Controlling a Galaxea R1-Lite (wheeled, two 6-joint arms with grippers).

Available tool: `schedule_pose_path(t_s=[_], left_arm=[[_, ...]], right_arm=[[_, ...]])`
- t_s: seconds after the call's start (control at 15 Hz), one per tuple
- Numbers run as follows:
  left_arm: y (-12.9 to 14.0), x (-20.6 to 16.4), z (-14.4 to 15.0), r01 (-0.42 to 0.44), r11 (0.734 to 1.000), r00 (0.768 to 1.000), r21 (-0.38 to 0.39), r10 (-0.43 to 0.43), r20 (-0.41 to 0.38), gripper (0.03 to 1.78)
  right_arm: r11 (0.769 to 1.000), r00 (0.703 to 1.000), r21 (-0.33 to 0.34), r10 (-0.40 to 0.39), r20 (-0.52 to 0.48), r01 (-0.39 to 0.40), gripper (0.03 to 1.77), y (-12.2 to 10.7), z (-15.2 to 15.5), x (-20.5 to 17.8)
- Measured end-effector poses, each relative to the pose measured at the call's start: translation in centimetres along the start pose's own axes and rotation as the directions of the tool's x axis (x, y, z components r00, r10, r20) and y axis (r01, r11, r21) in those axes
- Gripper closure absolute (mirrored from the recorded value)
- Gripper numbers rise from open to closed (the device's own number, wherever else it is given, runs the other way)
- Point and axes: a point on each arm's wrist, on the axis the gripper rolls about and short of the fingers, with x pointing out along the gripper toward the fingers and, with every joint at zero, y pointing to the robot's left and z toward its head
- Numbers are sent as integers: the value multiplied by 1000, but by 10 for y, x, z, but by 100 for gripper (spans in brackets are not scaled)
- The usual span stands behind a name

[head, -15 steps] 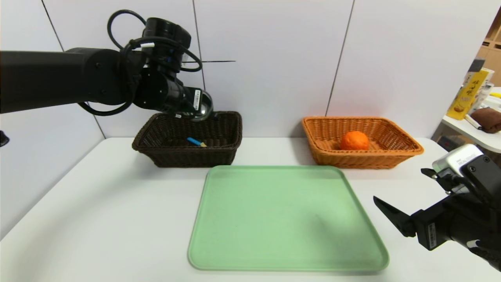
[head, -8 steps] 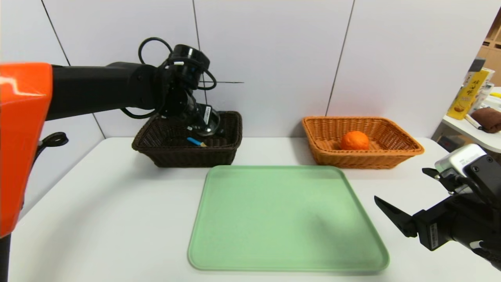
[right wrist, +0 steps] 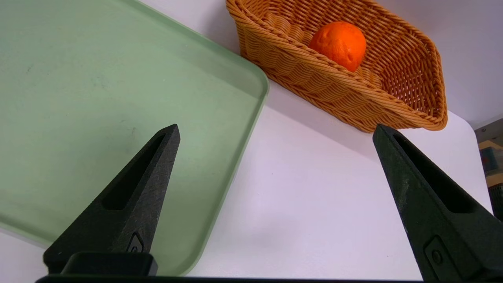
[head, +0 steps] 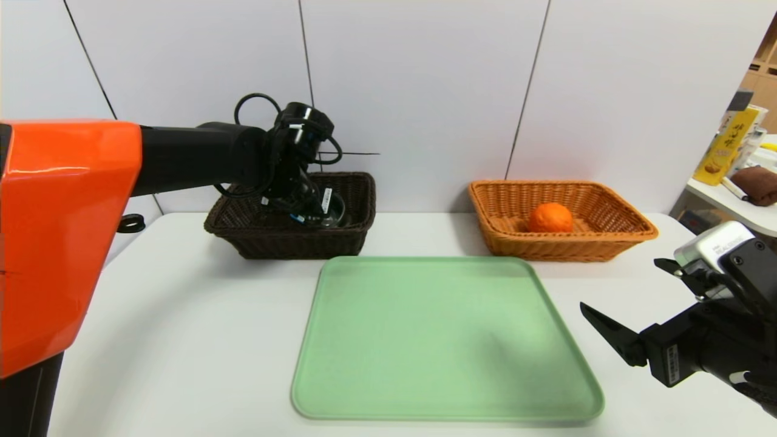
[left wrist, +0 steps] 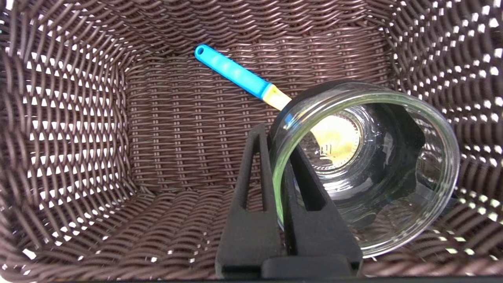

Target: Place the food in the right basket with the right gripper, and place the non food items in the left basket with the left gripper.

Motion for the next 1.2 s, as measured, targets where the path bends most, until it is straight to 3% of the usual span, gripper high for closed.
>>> schedule_pose_path(t_s=[0.13, 0.2, 0.47, 0.73, 1.2], left_arm=[[0, 2, -1, -3, 1000, 1000, 0, 3, -4, 170], [0, 3, -1, -5, 1000, 1000, -4, 5, -1, 162], [0, 3, 1, -5, 1000, 1000, -13, 5, 16, 100], [0, 2, 3, 0, 999, 999, -33, 2, 38, 64], [12, -40, 2, 20, 998, 996, -62, -14, 89, 33]], right_arm=[[1000, 1000, -2, 0, -1, 0, 11, 0, 0, 0], [1000, 1000, -3, 0, -2, 0, 11, 0, 0, 0], [1000, 1000, -7, 2, -8, -2, 11, 1, -1, 1], [1000, 1000, -9, 5, -11, -5, 11, 1, -2, 2], [1000, 1000, -10, 4, -10, -4, 11, 1, 0, 3]])
